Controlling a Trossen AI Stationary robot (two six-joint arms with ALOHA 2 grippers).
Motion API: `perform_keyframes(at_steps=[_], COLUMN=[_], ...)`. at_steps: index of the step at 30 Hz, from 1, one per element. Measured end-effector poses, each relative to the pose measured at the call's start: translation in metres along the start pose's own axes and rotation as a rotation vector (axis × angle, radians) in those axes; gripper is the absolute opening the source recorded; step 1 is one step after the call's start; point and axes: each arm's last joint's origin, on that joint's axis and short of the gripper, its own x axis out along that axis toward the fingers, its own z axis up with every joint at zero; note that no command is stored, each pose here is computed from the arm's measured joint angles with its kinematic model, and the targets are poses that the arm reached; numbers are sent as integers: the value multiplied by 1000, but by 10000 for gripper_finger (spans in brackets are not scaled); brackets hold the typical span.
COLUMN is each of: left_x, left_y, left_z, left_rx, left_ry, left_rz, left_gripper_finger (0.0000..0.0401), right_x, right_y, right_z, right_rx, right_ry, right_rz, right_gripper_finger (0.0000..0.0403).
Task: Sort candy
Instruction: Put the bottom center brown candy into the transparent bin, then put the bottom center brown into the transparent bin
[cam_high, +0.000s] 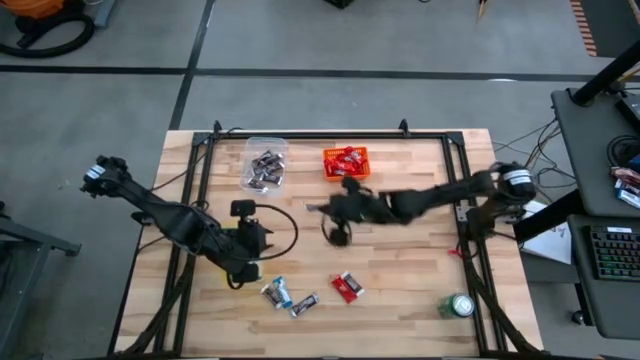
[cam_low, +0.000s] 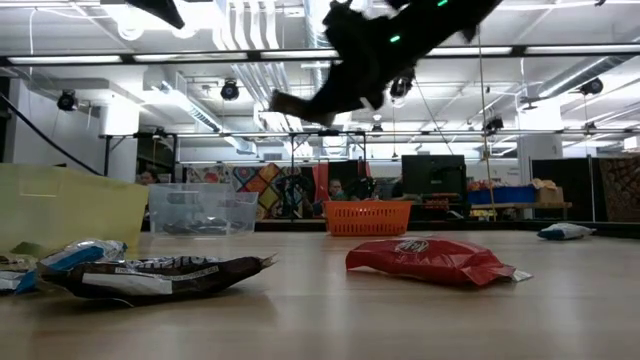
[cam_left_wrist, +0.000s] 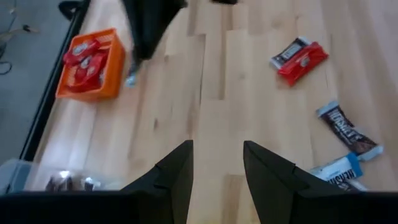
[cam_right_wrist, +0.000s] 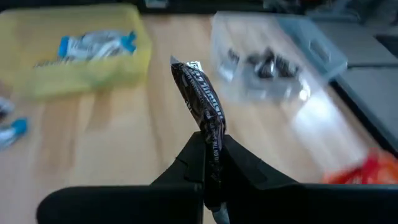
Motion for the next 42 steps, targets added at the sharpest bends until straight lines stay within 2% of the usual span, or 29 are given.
perform_keyframes(at_steps=[7,12,19,25,29,34,42], left_x=[-9,-20,-34,-29,-25,-21,-10], left_y=[12,21,32,31,29,25,17], left_z=[-26,-42,-54,-62,-64,-63,-62], left_rx=[-109,-196,-313,-327,-315,-303,-280], left_ry=[-15,-83,-144,-133,-118,-104,-67], left_rz=[27,76,55,58,65,72,87], left_gripper_finger=[123,123,123,123,123,123,123], right_x=[61,109,167,200,212,209,173], right_y=[-58,-85,-108,-111,-111,-112,-98], right_z=[28,48,59,59,56,57,80], right_rx=[27,23,63,97,102,103,79], right_ry=[-74,-114,-158,-148,-104,-79,8], right_rz=[19,19,-17,66,74,76,229], right_gripper_finger=[18,18,29,88,134,176,196])
